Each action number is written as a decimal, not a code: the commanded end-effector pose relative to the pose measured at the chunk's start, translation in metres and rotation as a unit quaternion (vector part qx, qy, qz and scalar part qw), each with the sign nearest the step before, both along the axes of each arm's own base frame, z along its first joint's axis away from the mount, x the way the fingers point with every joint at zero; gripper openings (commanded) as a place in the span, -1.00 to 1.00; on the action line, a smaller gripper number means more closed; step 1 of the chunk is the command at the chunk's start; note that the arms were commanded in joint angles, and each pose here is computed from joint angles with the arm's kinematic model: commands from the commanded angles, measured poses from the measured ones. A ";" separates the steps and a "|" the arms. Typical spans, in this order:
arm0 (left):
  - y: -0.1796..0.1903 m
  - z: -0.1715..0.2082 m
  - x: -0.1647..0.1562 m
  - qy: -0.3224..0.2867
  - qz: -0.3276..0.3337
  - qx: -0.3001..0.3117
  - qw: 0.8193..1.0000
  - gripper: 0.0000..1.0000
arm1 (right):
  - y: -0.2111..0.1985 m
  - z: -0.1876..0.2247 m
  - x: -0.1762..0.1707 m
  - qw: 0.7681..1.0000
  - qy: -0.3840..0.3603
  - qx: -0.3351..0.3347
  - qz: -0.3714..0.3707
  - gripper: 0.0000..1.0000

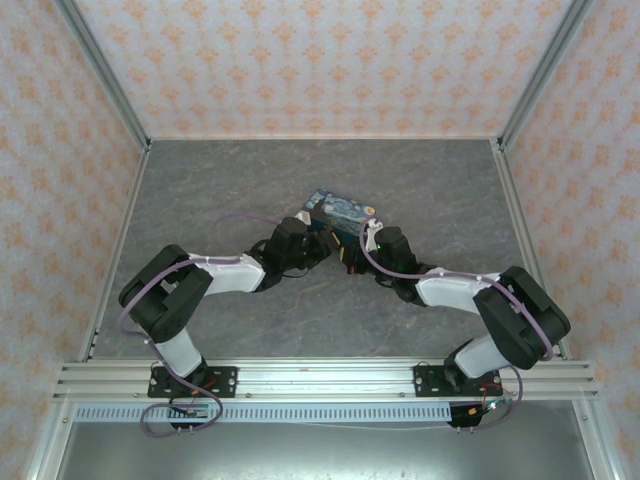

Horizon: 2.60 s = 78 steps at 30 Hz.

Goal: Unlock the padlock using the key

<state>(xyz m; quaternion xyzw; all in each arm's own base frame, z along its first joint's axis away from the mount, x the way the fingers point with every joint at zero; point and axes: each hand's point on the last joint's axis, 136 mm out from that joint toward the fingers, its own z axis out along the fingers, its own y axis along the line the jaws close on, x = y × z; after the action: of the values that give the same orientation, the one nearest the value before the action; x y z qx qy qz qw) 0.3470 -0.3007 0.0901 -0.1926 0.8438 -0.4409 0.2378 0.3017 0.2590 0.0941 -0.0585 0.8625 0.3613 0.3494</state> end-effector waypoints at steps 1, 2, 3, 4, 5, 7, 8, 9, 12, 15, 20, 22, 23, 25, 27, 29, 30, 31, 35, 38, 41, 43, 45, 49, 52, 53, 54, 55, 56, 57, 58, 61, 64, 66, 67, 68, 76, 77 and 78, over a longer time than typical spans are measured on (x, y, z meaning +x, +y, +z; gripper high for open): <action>-0.016 -0.008 -0.012 0.014 -0.035 0.006 0.999 -0.49 | 0.024 0.057 0.016 0.995 -0.070 0.072 0.025 -1.00; -0.016 -0.008 -0.012 0.014 -0.036 0.005 0.999 -0.48 | 0.024 0.057 0.016 0.995 -0.069 0.074 0.024 -1.00; -0.016 -0.009 -0.012 0.015 -0.035 0.005 0.999 -0.49 | 0.024 0.058 0.017 0.994 -0.070 0.077 0.025 -1.00; -0.016 -0.009 -0.013 0.015 -0.036 0.005 0.999 -0.49 | 0.025 0.059 0.017 0.994 -0.071 0.079 0.026 -1.00; -0.017 -0.009 -0.013 0.015 -0.036 0.005 0.999 -0.49 | 0.025 0.059 0.017 0.994 -0.070 0.080 0.026 -1.00; -0.017 -0.009 -0.013 0.014 -0.036 0.005 0.999 -0.49 | 0.025 0.059 0.017 0.994 -0.071 0.081 0.028 -1.00; -0.017 -0.010 -0.013 0.016 -0.037 0.005 0.999 -0.49 | 0.026 0.060 0.017 0.993 -0.072 0.083 0.031 -1.00; -0.017 -0.010 -0.013 0.016 -0.036 0.006 0.999 -0.49 | 0.026 0.060 0.017 0.993 -0.073 0.084 0.032 -1.00; -0.017 -0.010 -0.013 0.016 -0.036 0.005 0.999 -0.49 | 0.023 0.063 0.016 0.993 -0.079 0.083 0.034 -1.00; -0.017 -0.009 -0.013 0.015 -0.035 0.004 0.999 -0.49 | 0.019 0.062 0.014 0.992 -0.084 0.081 0.038 -1.00; -0.020 -0.005 -0.013 0.015 -0.040 -0.005 0.999 -0.49 | 0.014 0.053 0.014 0.993 -0.073 0.083 0.045 -1.00; -0.021 -0.004 -0.013 0.015 -0.041 -0.004 0.999 -0.49 | 0.014 0.053 0.014 0.993 -0.070 0.084 0.051 -1.00; -0.020 -0.006 -0.014 0.018 -0.040 -0.002 0.999 -0.49 | 0.015 0.053 0.013 0.993 -0.071 0.084 0.053 -1.00; -0.019 -0.008 -0.014 0.019 -0.039 0.000 0.999 -0.48 | 0.016 0.054 0.014 0.993 -0.068 0.085 0.055 -1.00; -0.018 -0.010 -0.014 0.021 -0.038 0.001 0.999 -0.49 | 0.017 0.053 0.013 0.992 -0.066 0.088 0.057 -1.00; -0.019 -0.010 -0.014 0.021 -0.038 -0.001 0.999 -0.48 | 0.018 0.053 0.013 0.992 -0.064 0.091 0.059 -1.00; -0.020 -0.009 -0.014 0.021 -0.037 -0.003 0.999 -0.49 | 0.019 0.051 0.013 0.992 -0.061 0.093 0.060 -1.00; -0.020 -0.007 -0.014 0.019 -0.037 -0.005 0.999 -0.49 | 0.019 0.050 0.013 0.992 -0.059 0.094 0.060 -1.00; -0.021 -0.007 -0.014 0.019 -0.039 -0.004 0.999 -0.49 | 0.023 0.049 0.016 0.991 -0.056 0.112 0.056 -1.00; -0.020 -0.009 -0.015 0.021 -0.038 -0.002 0.999 -0.48 | 0.026 0.058 0.019 0.988 -0.060 0.129 0.057 -1.00; -0.020 -0.010 -0.015 0.023 -0.038 -0.002 0.999 -0.48 | 0.027 0.065 0.020 0.987 -0.064 0.137 0.058 -1.00; -0.020 -0.010 -0.015 0.023 -0.037 -0.002 0.999 -0.49 | 0.028 0.067 0.020 0.987 -0.065 0.137 0.059 -1.00; -0.020 -0.009 -0.014 0.022 -0.035 -0.004 0.999 -0.48 | 0.028 0.067 0.019 0.987 -0.065 0.132 0.061 -1.00; -0.023 -0.005 -0.013 0.019 -0.035 -0.014 0.999 -0.49 | 0.026 0.053 0.018 0.990 -0.056 0.118 0.055 -1.00; -0.025 -0.002 -0.014 0.018 -0.037 -0.017 0.999 -0.49 | 0.026 0.045 0.019 0.991 -0.055 0.112 0.052 -1.00; -0.025 -0.002 -0.014 0.018 -0.037 -0.018 0.999 -0.49 | 0.026 0.042 0.019 0.991 -0.054 0.110 0.050 -1.00; -0.026 -0.001 -0.014 0.017 -0.038 -0.018 0.999 -0.49 | 0.028 0.041 0.019 0.991 -0.055 0.109 0.051 -1.00; -0.026 -0.001 -0.014 0.017 -0.039 -0.018 0.999 -0.49 | 0.028 0.041 0.020 0.991 -0.056 0.107 0.051 -1.00; -0.027 0.000 -0.014 0.017 -0.039 -0.019 0.999 -0.49 | 0.029 0.039 0.020 0.992 -0.056 0.104 0.051 -1.00; -0.027 0.000 -0.014 0.018 -0.039 -0.018 0.999 -0.49 | 0.030 0.037 0.020 0.992 -0.055 0.103 0.051 -1.00; -0.027 0.000 -0.014 0.017 -0.039 -0.018 0.999 -0.49 | 0.030 0.038 0.021 0.992 -0.057 0.102 0.050 -1.00; -0.026 -0.002 -0.015 0.018 -0.040 -0.015 0.999 -0.49 | 0.028 0.041 0.024 0.991 -0.062 0.107 0.041 -1.00; -0.026 -0.004 -0.015 0.020 -0.039 -0.014 0.999 -0.49 | 0.026 0.046 0.027 0.991 -0.066 0.113 0.034 -1.00; -0.026 -0.004 -0.016 0.021 -0.040 -0.015 0.999 -0.49 | 0.023 0.052 0.028 0.990 -0.071 0.122 0.029 -1.00; -0.026 -0.005 -0.016 0.022 -0.041 -0.014 0.999 -0.48 | 0.022 0.054 0.028 0.989 -0.073 0.125 0.029 -1.00; -0.027 -0.004 -0.016 0.021 -0.041 -0.015 0.999 -0.49 | 0.023 0.056 0.027 0.988 -0.074 0.129 0.031 -1.00; -0.031 -0.005 -0.014 0.023 -0.043 -0.022 0.999 -0.48 | 0.023 0.045 0.028 0.986 -0.053 0.156 0.018 -1.00; -0.031 -0.007 -0.014 0.024 -0.042 -0.022 0.999 -0.48 | 0.023 0.042 0.028 0.986 -0.049 0.158 0.015 -1.00; -0.031 -0.009 -0.014 0.026 -0.042 -0.023 0.999 -0.48 | 0.023 0.038 0.029 0.986 -0.044 0.160 0.010 -1.00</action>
<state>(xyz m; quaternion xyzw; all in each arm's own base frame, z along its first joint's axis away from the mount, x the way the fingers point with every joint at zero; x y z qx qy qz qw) 0.3517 -0.3006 0.0797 -0.2118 0.8450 -0.4303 0.2365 0.3160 0.2665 0.0817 -0.0140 0.8412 0.4338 0.3225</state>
